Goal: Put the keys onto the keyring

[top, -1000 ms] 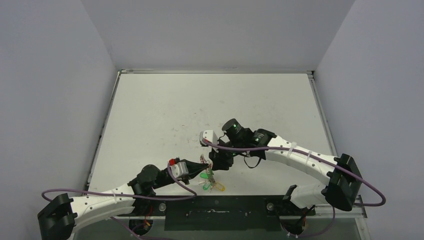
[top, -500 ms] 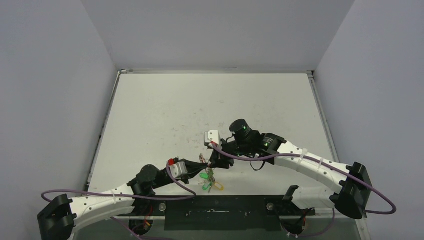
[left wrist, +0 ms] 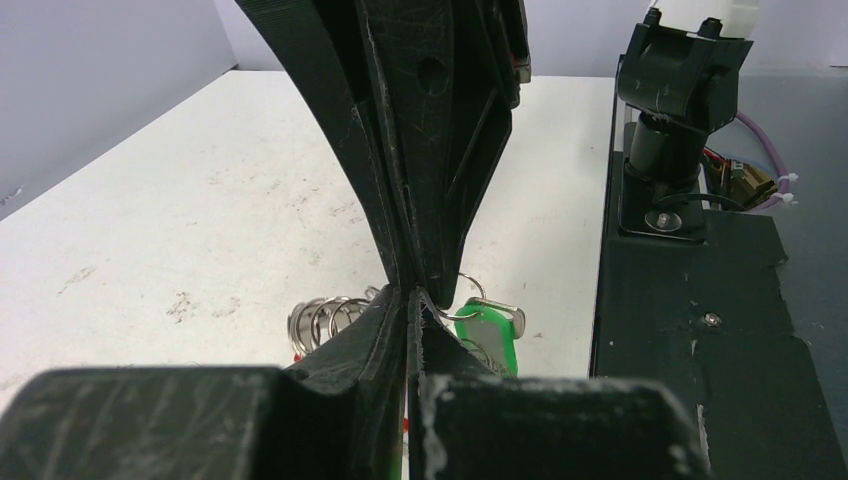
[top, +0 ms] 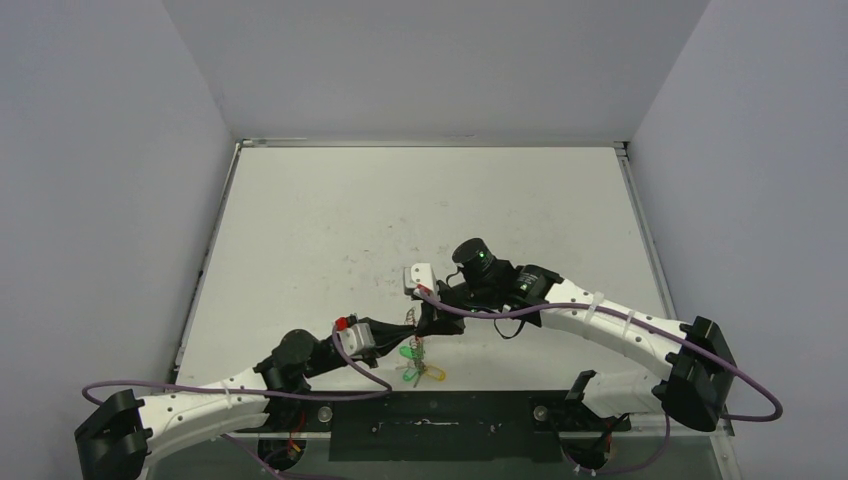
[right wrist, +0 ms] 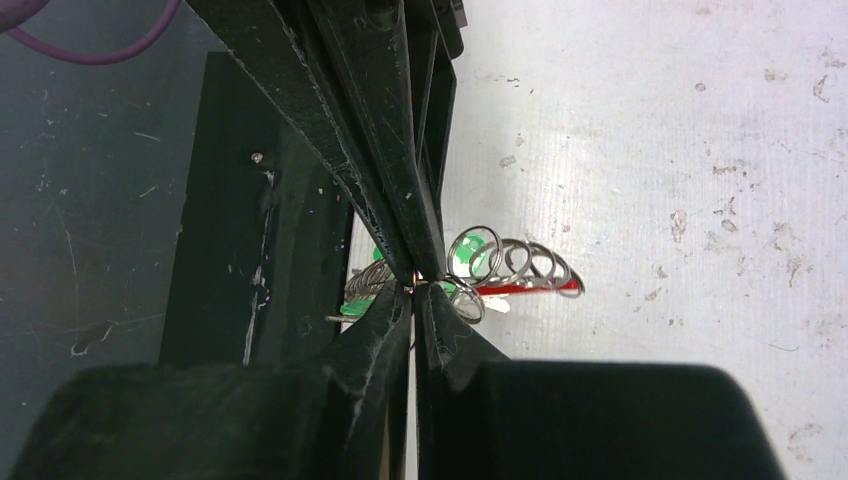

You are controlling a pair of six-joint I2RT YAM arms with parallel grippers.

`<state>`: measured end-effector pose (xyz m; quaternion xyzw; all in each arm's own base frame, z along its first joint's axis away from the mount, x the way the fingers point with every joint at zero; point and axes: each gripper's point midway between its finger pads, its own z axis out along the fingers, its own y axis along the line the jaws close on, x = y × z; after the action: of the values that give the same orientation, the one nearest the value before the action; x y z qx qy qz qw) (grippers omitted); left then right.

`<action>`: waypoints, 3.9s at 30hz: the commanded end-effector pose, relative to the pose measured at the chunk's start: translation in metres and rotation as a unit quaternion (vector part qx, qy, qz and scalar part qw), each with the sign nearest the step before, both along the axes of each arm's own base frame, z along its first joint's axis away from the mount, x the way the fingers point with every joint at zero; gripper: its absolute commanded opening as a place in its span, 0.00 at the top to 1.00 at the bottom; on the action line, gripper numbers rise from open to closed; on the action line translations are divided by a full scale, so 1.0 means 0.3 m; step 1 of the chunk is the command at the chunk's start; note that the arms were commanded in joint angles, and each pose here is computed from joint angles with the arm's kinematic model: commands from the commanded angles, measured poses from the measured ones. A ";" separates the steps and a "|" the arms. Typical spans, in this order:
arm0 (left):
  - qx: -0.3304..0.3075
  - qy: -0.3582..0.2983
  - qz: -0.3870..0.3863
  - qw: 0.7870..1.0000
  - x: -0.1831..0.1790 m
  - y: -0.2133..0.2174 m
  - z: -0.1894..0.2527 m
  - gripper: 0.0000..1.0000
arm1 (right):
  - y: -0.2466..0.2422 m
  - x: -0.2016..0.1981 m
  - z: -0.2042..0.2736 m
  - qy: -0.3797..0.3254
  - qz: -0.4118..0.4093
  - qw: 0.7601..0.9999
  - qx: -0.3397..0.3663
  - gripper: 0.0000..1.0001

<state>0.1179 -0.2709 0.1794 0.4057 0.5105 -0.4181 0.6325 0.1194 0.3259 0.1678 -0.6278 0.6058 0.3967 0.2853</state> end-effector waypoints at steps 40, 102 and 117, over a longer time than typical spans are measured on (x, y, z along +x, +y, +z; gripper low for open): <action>0.087 -0.003 -0.035 0.996 0.019 -0.099 0.066 0.73 | -0.025 0.037 0.052 0.040 -0.021 0.987 -0.152 1.00; -0.042 -0.057 -0.003 0.997 0.017 -0.038 0.112 1.00 | -0.053 0.082 0.177 0.024 -0.151 0.988 -0.021 0.52; -0.040 -0.063 0.004 0.997 0.021 -0.027 0.115 1.00 | -0.055 0.069 0.137 0.098 -0.228 0.969 0.009 0.77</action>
<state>0.1243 -0.2801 0.1825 0.4219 0.4921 -0.4017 0.6469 0.1287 0.3017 0.2018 -0.4522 0.7501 0.3832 0.2934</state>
